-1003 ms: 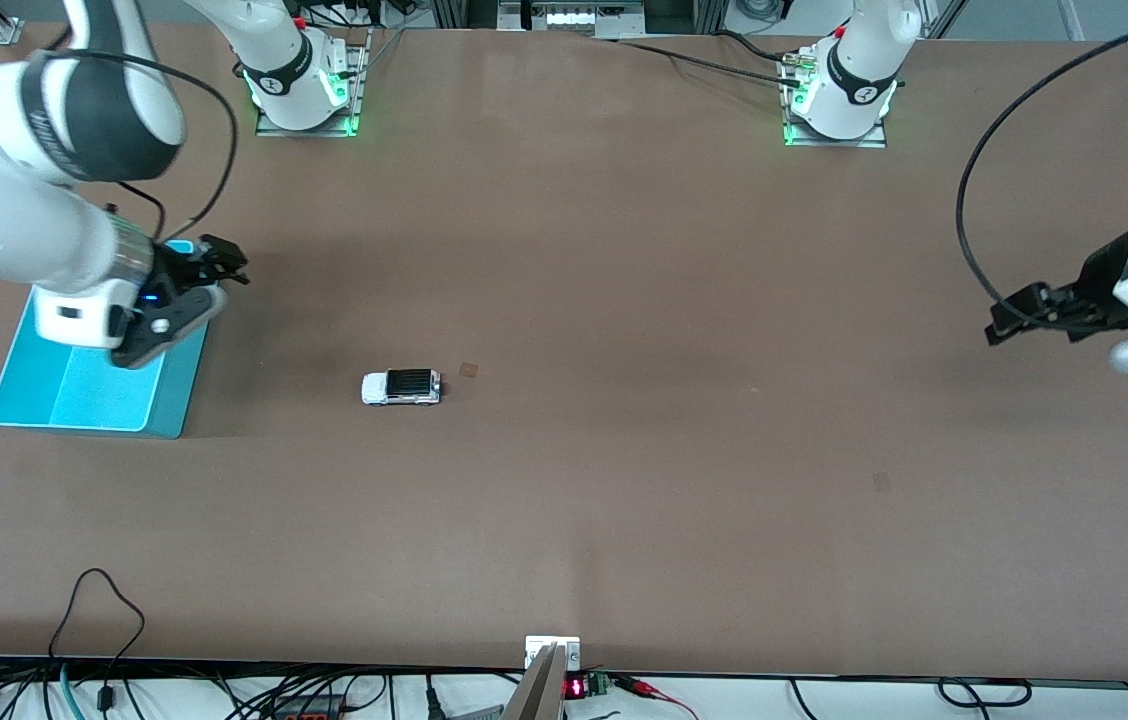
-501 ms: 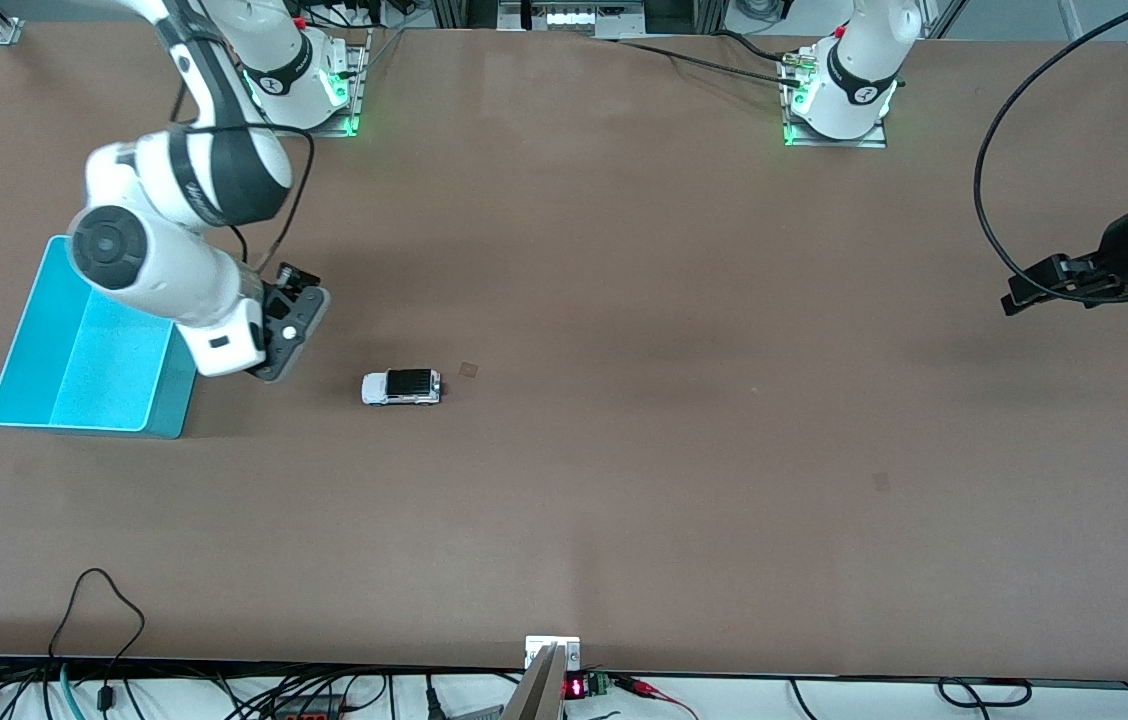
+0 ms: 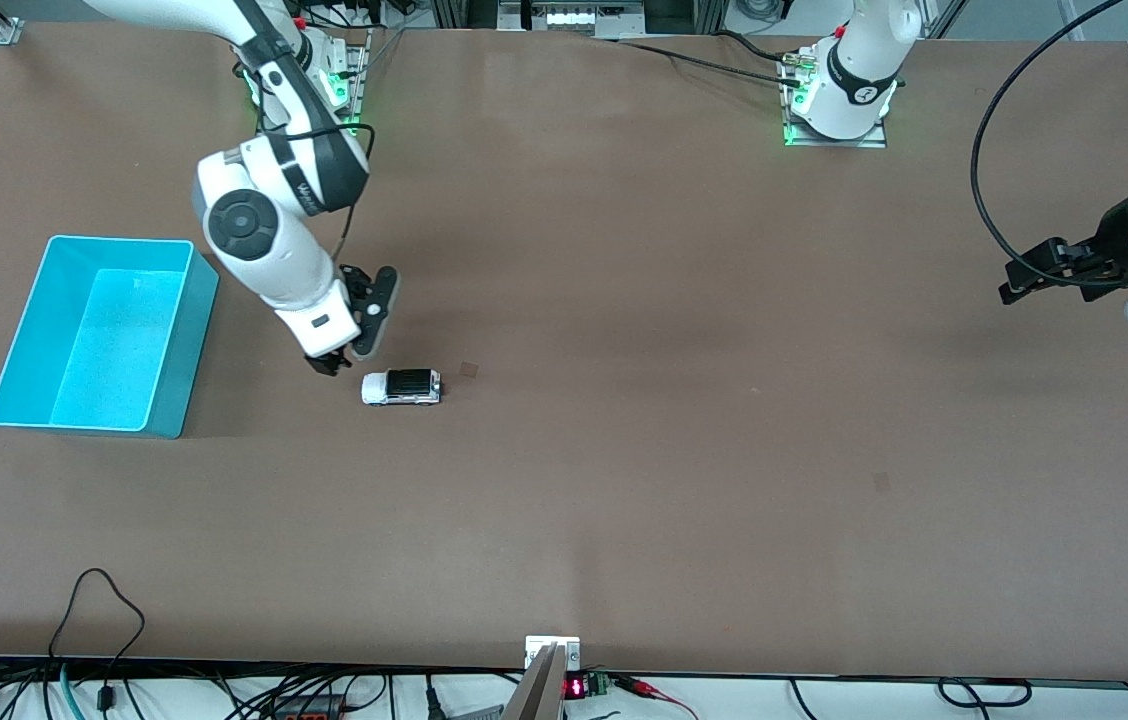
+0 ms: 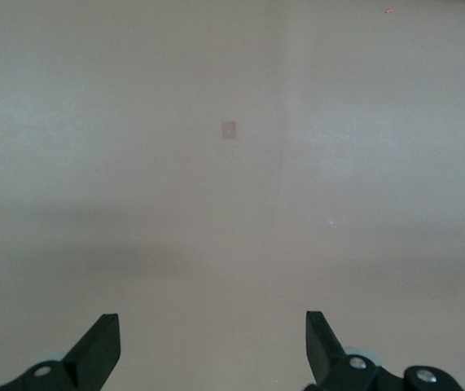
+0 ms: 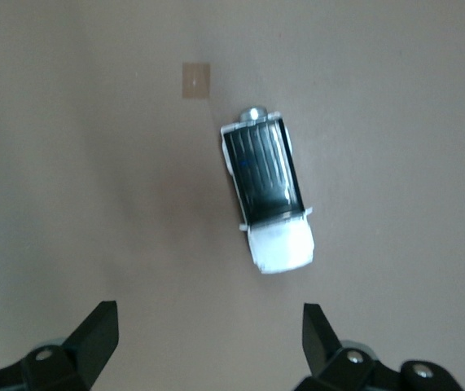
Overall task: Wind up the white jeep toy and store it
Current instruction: 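Lower the right gripper and close it on the jeep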
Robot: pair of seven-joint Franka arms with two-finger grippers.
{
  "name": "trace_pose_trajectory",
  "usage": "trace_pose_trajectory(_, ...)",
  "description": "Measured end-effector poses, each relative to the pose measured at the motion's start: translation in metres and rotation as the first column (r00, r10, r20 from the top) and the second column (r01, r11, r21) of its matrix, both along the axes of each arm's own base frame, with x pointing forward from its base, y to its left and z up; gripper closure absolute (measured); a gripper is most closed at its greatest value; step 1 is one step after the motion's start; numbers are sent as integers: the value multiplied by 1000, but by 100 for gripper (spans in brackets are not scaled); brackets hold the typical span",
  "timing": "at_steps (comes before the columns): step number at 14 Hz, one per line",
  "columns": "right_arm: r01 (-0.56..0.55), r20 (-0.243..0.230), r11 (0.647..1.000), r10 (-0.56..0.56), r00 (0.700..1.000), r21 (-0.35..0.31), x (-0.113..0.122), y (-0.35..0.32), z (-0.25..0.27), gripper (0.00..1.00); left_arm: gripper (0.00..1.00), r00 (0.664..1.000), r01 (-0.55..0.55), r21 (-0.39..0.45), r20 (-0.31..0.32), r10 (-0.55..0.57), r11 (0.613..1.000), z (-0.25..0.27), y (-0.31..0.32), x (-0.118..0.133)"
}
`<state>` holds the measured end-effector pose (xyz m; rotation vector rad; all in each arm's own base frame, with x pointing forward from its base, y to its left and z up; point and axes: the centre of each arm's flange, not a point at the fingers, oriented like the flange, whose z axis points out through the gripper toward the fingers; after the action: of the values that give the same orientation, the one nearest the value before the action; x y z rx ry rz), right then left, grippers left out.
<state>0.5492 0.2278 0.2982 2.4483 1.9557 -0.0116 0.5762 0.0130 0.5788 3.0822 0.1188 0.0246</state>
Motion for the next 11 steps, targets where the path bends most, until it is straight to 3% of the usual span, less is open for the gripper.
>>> trace_pose_trajectory(3, -26, 6, 1000, 26, 1000, 8, 8, 8, -19, 0, 0, 1000, -2, 0, -7, 2, 1000, 6, 3, -2)
trace_pose_trajectory(8, -146, 9, 988, 147, 989, -44, 12, 39, -52, 0, 0, 1000, 6, 0, -8, -6, 1000, 6, 0, -2)
trace_pose_trajectory(11, -175, 22, 984, 176, 984, -43, 15, 49, -65, 0, 0, 1000, 7, 0, -9, -7, 1000, 6, 0, -2)
